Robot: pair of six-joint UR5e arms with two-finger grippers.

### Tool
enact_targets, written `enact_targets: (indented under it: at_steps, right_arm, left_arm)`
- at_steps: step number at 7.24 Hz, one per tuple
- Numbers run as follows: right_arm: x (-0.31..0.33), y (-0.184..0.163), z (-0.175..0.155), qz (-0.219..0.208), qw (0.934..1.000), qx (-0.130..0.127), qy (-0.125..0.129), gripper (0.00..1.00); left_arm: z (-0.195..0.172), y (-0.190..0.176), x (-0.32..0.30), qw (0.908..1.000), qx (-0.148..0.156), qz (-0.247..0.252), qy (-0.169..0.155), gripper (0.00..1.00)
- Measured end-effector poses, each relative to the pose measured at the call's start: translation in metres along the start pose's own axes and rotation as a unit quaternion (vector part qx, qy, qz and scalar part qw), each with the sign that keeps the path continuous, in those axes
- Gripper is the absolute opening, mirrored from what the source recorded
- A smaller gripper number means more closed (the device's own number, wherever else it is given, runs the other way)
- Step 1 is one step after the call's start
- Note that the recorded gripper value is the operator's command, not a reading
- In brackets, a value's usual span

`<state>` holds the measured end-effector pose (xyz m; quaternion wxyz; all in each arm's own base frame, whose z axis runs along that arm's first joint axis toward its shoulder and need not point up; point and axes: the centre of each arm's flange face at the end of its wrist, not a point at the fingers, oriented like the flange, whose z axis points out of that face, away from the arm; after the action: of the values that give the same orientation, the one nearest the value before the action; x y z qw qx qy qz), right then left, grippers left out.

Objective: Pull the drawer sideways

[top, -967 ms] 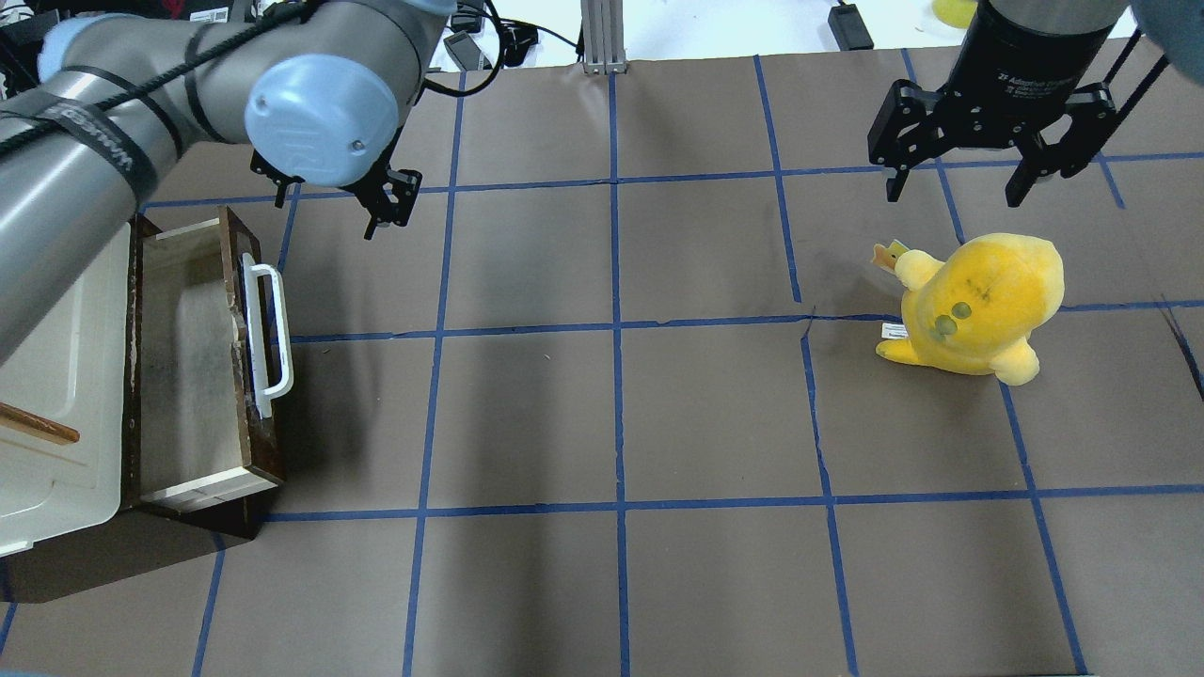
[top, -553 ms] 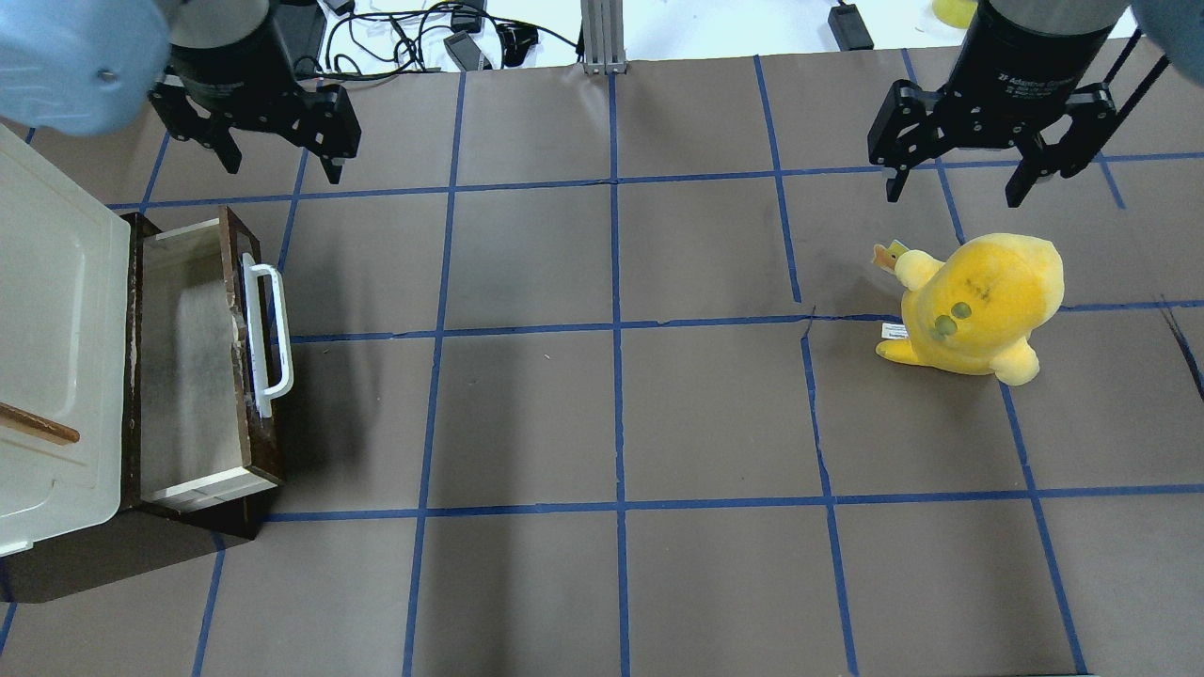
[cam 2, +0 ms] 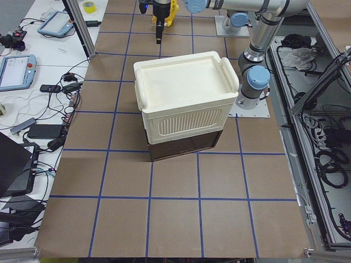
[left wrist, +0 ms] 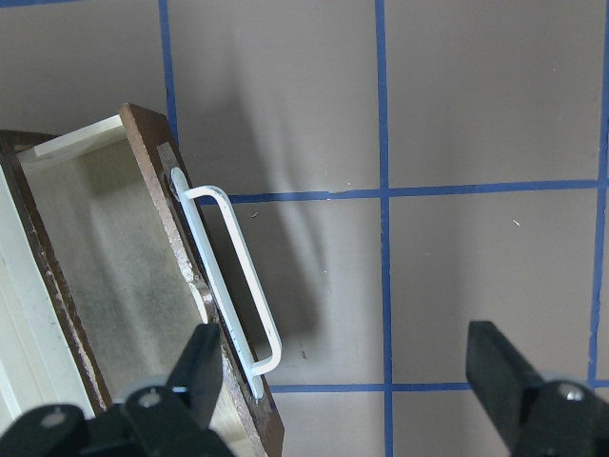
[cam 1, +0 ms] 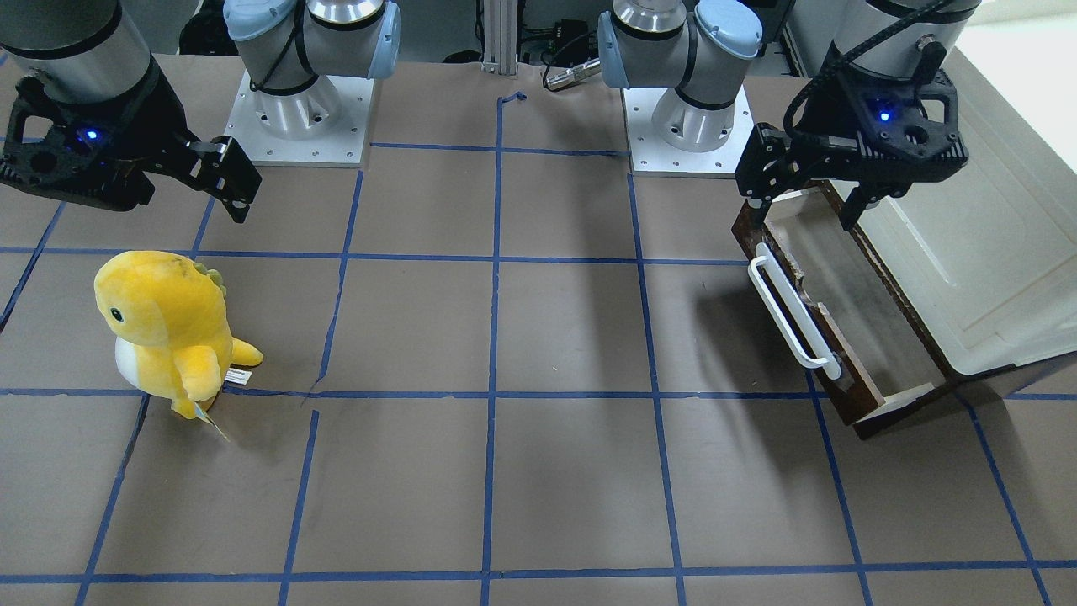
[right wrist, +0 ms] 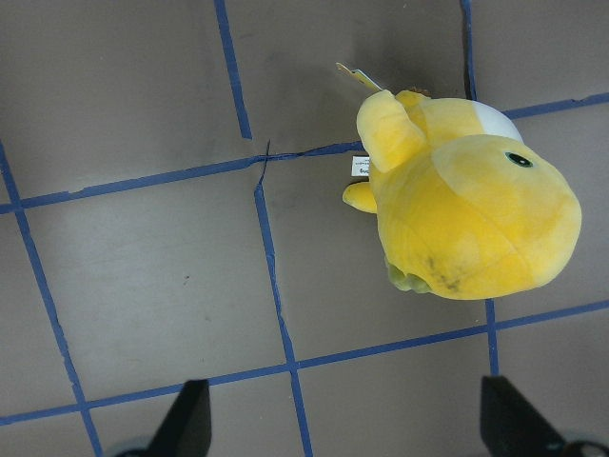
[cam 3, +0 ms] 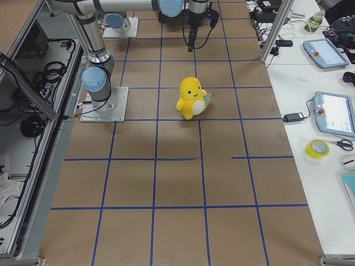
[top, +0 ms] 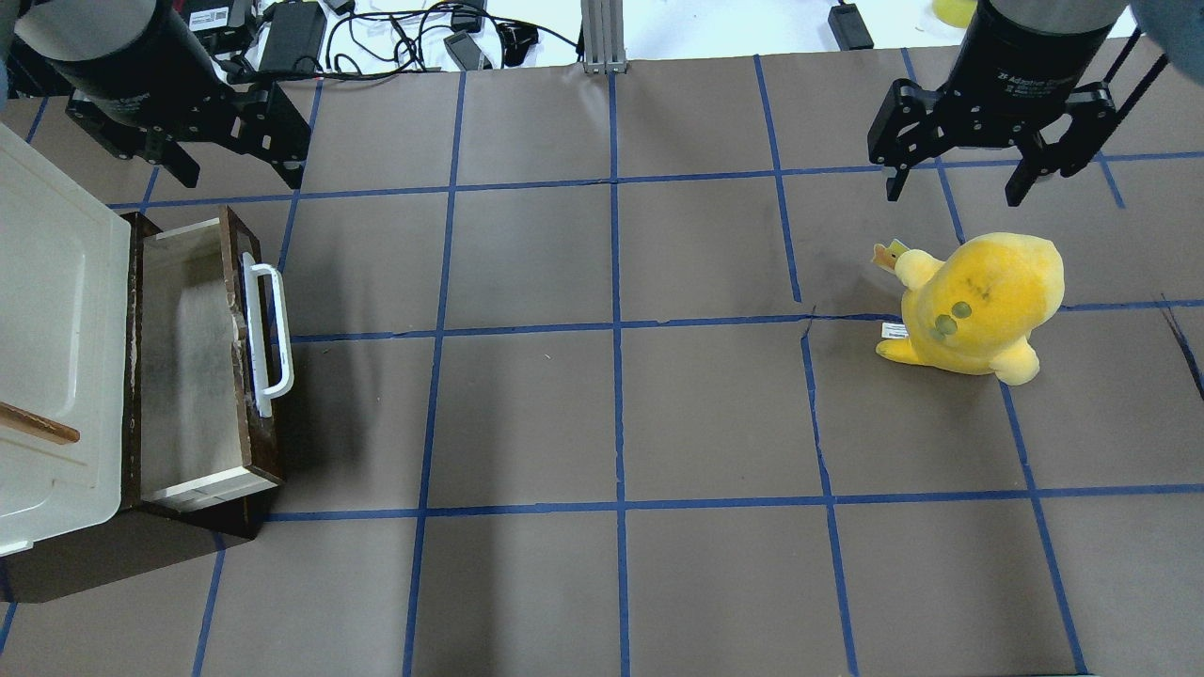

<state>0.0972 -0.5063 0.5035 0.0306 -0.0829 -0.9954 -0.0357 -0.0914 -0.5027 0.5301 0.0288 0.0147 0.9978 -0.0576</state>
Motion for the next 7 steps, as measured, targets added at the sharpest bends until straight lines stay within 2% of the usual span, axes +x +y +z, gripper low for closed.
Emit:
enact_targets:
  at_steps: [7]
  right_arm:
    - [-0.0003, 0.0001, 0.0, 0.0, 1.0, 0.0, 0.0, 1.0]
  left_arm:
    - [-0.0005, 0.0019, 0.0003, 0.9999, 0.006, -0.006, 0.006, 0.9]
